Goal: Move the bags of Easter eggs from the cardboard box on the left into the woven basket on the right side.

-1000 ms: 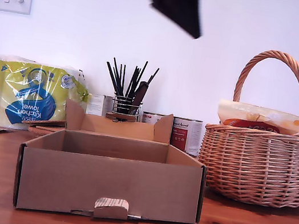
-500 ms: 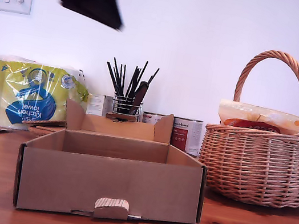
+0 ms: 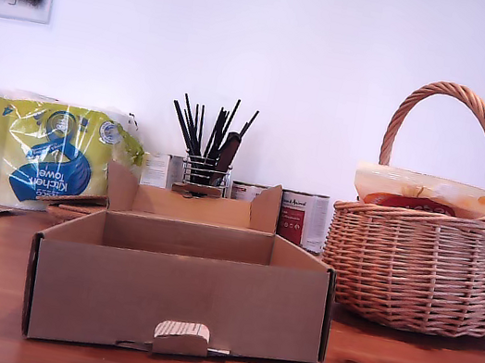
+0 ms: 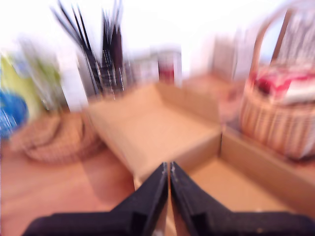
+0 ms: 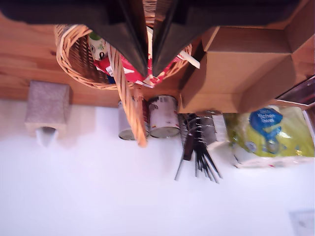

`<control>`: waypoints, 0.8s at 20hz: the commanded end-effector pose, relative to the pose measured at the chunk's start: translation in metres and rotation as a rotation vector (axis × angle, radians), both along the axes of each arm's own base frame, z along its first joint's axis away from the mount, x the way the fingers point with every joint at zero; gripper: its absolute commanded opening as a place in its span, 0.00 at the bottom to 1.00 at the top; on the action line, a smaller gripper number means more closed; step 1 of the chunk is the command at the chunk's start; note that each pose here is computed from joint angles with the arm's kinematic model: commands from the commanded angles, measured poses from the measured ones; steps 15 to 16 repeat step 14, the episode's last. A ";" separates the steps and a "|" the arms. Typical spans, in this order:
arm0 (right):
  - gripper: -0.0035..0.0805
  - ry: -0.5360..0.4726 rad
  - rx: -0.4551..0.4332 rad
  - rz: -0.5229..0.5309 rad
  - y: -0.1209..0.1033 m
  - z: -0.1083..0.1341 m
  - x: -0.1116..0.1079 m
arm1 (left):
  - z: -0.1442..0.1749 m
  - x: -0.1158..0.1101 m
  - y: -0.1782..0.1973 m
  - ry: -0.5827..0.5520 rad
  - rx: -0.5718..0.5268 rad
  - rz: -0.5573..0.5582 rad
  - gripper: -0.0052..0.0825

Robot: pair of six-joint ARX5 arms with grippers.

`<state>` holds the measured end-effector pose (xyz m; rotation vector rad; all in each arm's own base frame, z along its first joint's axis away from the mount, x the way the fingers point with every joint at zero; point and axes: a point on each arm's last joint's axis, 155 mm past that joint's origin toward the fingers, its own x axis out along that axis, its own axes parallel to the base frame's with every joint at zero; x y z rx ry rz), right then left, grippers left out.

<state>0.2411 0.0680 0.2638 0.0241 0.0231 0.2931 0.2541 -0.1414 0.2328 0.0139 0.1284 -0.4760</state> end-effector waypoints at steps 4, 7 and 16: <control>0.03 0.021 -0.003 0.041 0.008 -0.009 -0.003 | 0.006 -0.012 0.007 -0.011 -0.029 0.001 0.04; 0.03 0.069 -0.014 0.038 0.007 -0.022 -0.003 | 0.000 -0.013 0.008 0.009 -0.016 0.002 0.04; 0.03 0.211 -0.044 0.038 0.006 -0.058 -0.009 | -0.024 -0.015 0.010 0.091 0.035 0.003 0.04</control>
